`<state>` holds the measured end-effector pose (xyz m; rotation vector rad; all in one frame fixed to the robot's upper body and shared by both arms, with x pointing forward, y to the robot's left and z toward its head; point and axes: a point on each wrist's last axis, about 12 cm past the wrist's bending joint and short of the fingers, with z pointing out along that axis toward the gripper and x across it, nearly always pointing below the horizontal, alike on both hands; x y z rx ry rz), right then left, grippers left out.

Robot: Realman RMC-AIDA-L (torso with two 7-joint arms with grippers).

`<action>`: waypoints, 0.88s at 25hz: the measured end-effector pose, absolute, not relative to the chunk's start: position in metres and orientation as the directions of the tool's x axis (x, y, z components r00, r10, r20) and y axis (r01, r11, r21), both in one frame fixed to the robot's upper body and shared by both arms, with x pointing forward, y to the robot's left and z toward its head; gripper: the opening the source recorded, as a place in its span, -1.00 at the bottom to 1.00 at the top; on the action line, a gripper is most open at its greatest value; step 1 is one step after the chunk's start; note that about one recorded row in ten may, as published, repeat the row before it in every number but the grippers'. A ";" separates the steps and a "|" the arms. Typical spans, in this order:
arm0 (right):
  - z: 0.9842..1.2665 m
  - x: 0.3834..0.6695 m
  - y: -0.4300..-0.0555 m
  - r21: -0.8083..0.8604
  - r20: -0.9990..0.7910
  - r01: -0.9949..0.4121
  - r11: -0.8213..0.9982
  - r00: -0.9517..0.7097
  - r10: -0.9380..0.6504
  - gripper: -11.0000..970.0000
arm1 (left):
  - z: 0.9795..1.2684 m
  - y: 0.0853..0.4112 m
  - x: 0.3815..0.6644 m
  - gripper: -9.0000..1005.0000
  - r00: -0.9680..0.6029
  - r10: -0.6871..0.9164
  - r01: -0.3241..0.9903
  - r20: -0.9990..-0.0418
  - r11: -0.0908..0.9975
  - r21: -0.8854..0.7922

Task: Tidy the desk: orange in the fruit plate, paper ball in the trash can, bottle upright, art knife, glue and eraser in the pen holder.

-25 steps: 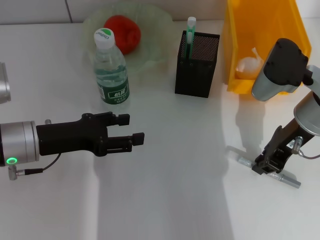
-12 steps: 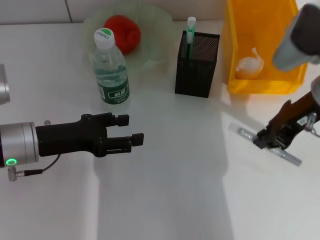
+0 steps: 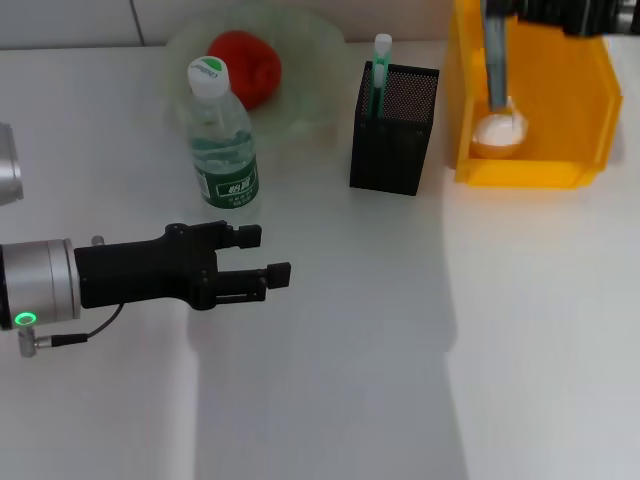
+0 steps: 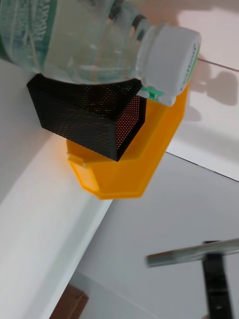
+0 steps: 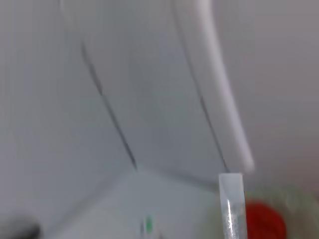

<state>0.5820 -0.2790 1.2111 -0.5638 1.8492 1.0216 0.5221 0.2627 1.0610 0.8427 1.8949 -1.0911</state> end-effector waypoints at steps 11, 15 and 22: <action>1.143 0.630 -0.255 0.601 -0.799 -0.558 0.572 -0.447 0.403 -0.71 | 1.062 0.261 0.523 0.56 -0.474 0.156 0.830 -0.866 0.409 -0.381; 1.132 0.637 -0.245 0.592 -0.800 -0.516 0.619 -0.468 0.375 -0.67 | 1.063 0.261 0.523 0.56 -0.473 0.153 0.831 -0.867 0.405 -0.382; 1.125 0.640 -0.228 0.562 -0.810 -0.535 0.631 -0.510 0.289 -0.58 | 1.063 0.261 0.522 0.56 -0.474 0.152 0.831 -0.868 0.404 -0.383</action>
